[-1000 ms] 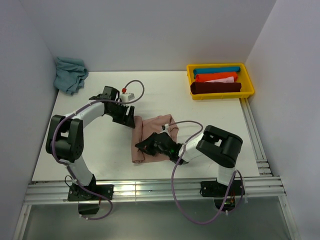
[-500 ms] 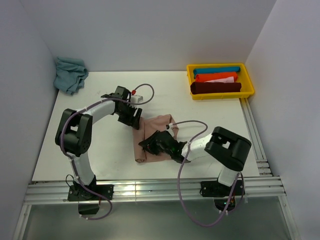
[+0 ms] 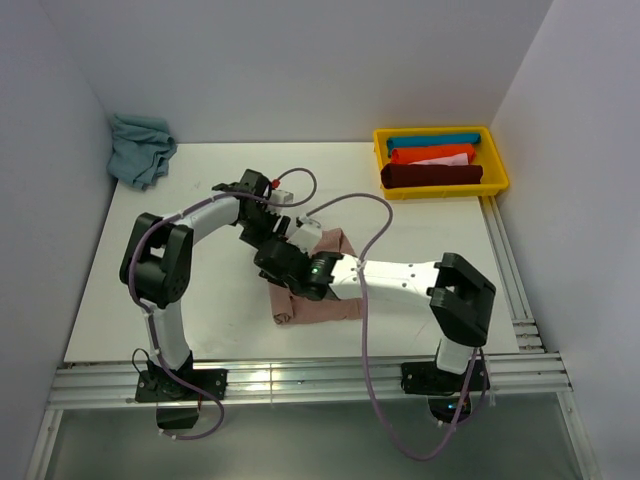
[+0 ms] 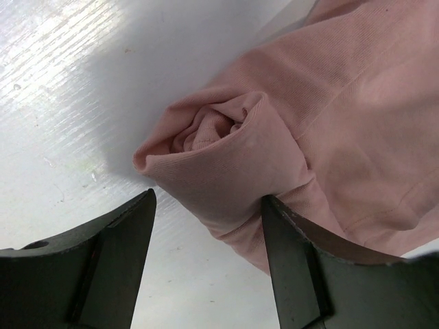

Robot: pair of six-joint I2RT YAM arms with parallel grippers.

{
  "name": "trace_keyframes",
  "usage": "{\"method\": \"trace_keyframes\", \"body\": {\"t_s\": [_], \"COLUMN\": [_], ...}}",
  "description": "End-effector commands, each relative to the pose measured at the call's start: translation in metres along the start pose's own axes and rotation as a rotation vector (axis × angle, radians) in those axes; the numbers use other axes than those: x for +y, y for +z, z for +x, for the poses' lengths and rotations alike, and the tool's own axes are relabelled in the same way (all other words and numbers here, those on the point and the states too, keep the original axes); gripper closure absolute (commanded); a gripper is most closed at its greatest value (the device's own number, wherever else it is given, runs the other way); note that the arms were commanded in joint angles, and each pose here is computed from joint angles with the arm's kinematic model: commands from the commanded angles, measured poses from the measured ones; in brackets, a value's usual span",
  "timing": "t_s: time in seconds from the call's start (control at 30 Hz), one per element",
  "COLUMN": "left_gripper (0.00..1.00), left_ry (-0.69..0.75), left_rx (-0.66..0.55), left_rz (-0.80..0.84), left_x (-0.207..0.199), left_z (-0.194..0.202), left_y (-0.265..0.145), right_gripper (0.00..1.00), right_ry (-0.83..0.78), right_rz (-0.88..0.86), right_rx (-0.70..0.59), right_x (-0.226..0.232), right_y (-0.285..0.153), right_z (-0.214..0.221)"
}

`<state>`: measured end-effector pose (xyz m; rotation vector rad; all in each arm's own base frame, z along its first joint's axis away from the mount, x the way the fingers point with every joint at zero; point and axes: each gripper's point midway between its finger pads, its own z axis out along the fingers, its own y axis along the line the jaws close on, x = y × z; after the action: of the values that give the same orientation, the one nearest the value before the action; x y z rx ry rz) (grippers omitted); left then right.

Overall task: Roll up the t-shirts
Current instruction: Roll the tshirt

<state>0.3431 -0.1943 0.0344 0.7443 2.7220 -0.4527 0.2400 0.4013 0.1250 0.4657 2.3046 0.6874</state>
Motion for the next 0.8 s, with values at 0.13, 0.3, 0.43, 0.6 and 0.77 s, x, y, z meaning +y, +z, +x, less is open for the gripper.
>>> {"method": "trace_keyframes", "body": {"t_s": [0.13, 0.3, 0.43, 0.6, 0.77], "left_gripper": [0.32, 0.32, 0.31, 0.3, 0.29], "left_ry": [0.016, 0.016, 0.024, 0.024, 0.024], "left_rx": [-0.004, -0.007, -0.012, -0.019, -0.089], "left_rz": [-0.049, -0.048, -0.048, -0.041, -0.046], "left_x": [0.004, 0.003, 0.002, 0.001, -0.002], "left_z": [-0.009, -0.01, -0.011, -0.012, -0.022], "left_y": [0.005, 0.004, 0.003, 0.003, -0.007], "right_gripper": [0.57, 0.57, 0.55, 0.48, 0.45], "right_ry": [-0.3, -0.353, -0.401, -0.46, -0.476], "right_rz": [0.217, 0.279, 0.346, 0.392, 0.426], "right_rx": [-0.055, -0.038, -0.037, -0.009, 0.028], "right_x": [-0.017, -0.027, -0.04, -0.049, -0.066], "right_y": [0.011, 0.023, 0.027, 0.026, 0.028], "right_z": [0.006, 0.015, 0.023, 0.039, 0.053]}}
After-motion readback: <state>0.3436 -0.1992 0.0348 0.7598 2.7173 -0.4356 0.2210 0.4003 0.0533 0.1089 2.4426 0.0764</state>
